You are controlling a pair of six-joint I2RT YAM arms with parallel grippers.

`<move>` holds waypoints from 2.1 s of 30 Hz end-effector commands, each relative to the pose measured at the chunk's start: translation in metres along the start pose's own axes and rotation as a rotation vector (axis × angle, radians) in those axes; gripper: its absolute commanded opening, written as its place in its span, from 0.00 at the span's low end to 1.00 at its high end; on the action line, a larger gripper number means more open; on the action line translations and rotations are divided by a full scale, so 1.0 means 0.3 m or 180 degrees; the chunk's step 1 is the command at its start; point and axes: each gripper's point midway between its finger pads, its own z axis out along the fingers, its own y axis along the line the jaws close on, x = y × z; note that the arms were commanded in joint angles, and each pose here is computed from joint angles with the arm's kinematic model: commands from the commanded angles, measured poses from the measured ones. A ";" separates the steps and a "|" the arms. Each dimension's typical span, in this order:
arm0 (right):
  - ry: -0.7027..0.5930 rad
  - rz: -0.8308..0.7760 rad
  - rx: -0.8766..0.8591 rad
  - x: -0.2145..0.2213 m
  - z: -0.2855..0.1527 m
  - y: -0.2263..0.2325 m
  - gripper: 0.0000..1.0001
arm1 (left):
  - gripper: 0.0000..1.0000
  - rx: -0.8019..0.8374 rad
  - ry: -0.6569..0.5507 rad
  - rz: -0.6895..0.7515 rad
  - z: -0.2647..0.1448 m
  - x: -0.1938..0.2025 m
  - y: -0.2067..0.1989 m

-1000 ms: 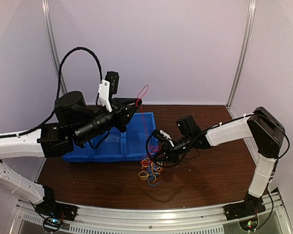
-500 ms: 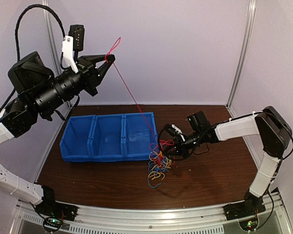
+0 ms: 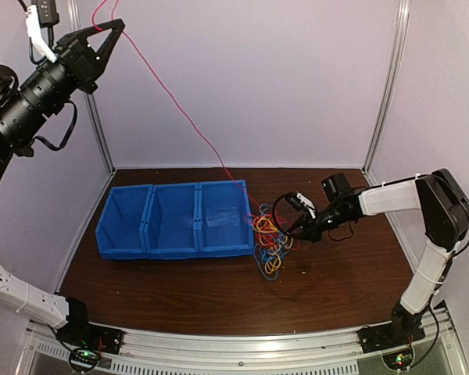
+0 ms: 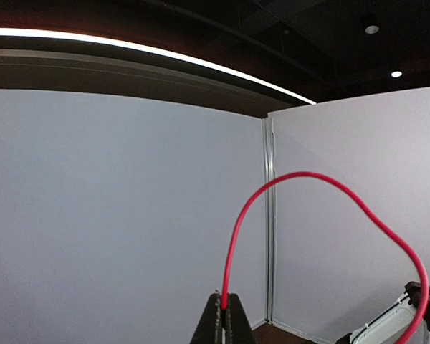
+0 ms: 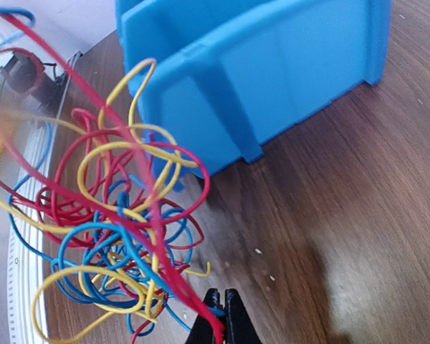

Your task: Untangle the cables

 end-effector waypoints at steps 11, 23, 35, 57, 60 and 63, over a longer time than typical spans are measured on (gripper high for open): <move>-0.0012 0.0340 0.0718 0.107 -0.276 -0.189 0.00 | 0.00 -0.0218 -0.0426 -0.0012 -0.055 -0.126 0.074; -0.0123 -0.0466 0.0629 -0.042 -0.326 0.003 0.28 | 0.00 -0.0020 0.0261 -0.0377 -0.070 0.268 -0.017; 0.0494 -0.1664 0.0573 -0.063 -0.120 0.186 0.72 | 0.00 -0.0087 0.0782 -0.0913 -0.201 0.636 -0.037; 0.1382 -0.2485 0.0849 -0.029 0.163 0.012 0.97 | 0.00 -0.0350 0.0774 -0.0979 -0.316 0.638 0.053; 0.1411 -0.2425 0.0925 -0.017 0.173 -0.020 0.91 | 0.00 -0.0352 0.0777 -0.0987 -0.321 0.636 0.056; 0.1482 -0.2327 0.0946 0.003 0.177 -0.050 0.77 | 0.00 -0.0362 0.0751 -0.1005 -0.329 0.628 0.063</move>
